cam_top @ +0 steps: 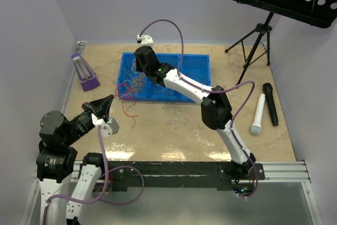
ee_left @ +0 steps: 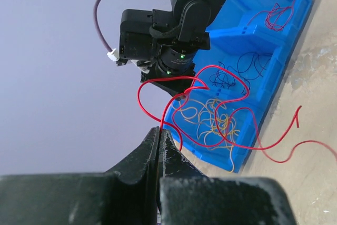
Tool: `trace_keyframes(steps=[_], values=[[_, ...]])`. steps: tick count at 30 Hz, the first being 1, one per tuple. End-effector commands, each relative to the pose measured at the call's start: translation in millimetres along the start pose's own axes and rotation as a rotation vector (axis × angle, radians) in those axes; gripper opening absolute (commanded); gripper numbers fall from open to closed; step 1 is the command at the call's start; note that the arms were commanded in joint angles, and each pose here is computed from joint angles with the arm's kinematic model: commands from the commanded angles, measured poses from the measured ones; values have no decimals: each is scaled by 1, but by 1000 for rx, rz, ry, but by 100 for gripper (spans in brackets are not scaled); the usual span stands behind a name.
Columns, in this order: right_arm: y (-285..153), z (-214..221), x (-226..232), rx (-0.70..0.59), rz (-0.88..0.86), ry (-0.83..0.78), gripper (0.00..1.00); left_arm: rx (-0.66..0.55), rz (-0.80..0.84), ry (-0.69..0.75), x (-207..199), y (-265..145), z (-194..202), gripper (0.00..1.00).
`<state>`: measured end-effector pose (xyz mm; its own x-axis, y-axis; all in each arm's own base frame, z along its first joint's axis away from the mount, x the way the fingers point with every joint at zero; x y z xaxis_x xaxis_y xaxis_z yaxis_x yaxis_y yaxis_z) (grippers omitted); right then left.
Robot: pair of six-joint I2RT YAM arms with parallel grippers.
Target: Untangle the cables
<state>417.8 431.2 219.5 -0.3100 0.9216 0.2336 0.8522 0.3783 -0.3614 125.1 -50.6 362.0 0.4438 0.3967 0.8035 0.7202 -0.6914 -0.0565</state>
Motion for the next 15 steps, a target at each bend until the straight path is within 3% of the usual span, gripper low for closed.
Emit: trace_keyframes(steps=[1,11,15], values=[[-22,-64,-10,-172,34,87,0,-52,-29,12,9,-2,-13,0],[-36,-87,-13,-258,59,128,0,-34,-23,16,3,-4,-8,0],[-22,-74,0,-183,-14,99,0,-55,-33,7,5,-4,-12,0]])
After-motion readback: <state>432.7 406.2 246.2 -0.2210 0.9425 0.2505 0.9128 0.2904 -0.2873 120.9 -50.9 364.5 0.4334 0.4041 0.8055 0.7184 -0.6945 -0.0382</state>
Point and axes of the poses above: each gripper's point midway between its finger pads, its own y axis out along the fingers, its own x axis along the line the jaws close on, z = x × y, the point moved 7 cm from there along -y, back along the fingers, and after that the axes turned 1 degree about y, right-handed, at the moved point
